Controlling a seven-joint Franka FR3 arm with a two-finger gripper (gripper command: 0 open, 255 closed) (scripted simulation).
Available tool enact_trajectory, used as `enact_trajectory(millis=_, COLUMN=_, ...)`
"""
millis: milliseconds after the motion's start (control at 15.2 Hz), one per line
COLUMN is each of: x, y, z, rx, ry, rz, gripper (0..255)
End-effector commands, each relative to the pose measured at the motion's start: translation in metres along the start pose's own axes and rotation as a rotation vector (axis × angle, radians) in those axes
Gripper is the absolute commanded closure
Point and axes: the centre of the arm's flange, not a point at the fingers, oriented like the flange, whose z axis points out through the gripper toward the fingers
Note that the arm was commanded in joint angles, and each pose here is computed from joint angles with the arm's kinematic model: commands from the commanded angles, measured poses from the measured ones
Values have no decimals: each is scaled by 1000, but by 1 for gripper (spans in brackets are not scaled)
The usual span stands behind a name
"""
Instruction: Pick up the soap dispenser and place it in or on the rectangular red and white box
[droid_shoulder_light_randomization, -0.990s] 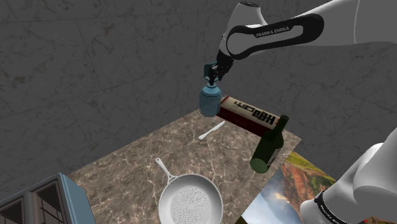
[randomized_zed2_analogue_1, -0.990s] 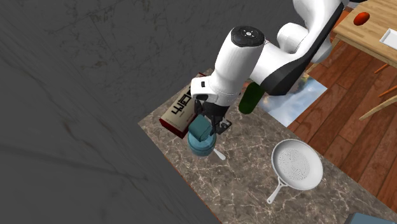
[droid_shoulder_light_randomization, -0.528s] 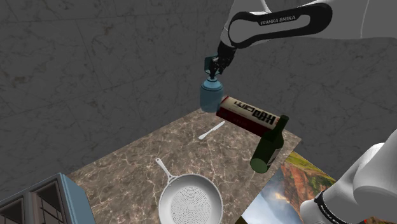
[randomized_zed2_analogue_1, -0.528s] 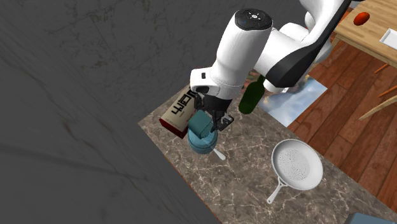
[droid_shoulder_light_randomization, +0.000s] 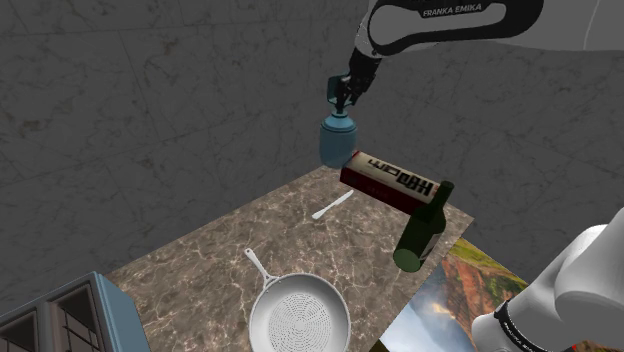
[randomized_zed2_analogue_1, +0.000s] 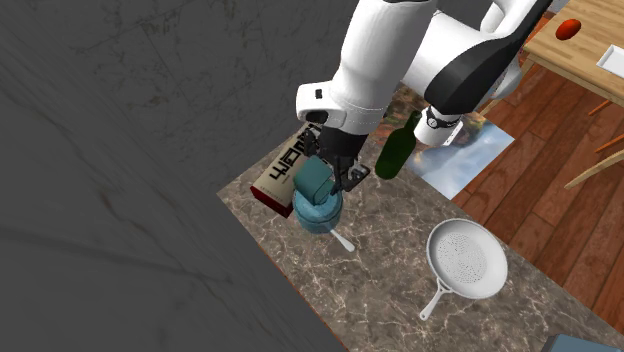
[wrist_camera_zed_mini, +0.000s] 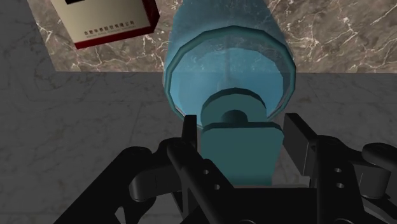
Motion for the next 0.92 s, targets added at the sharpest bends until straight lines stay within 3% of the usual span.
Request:
enact_trajectory(millis=0, x=-10, y=20, z=-10, rx=0, ry=1, rz=0, gripper=255)
enact_trajectory(millis=858, x=-88, y=157, z=-79, rx=0, ry=1, rz=0, gripper=255)
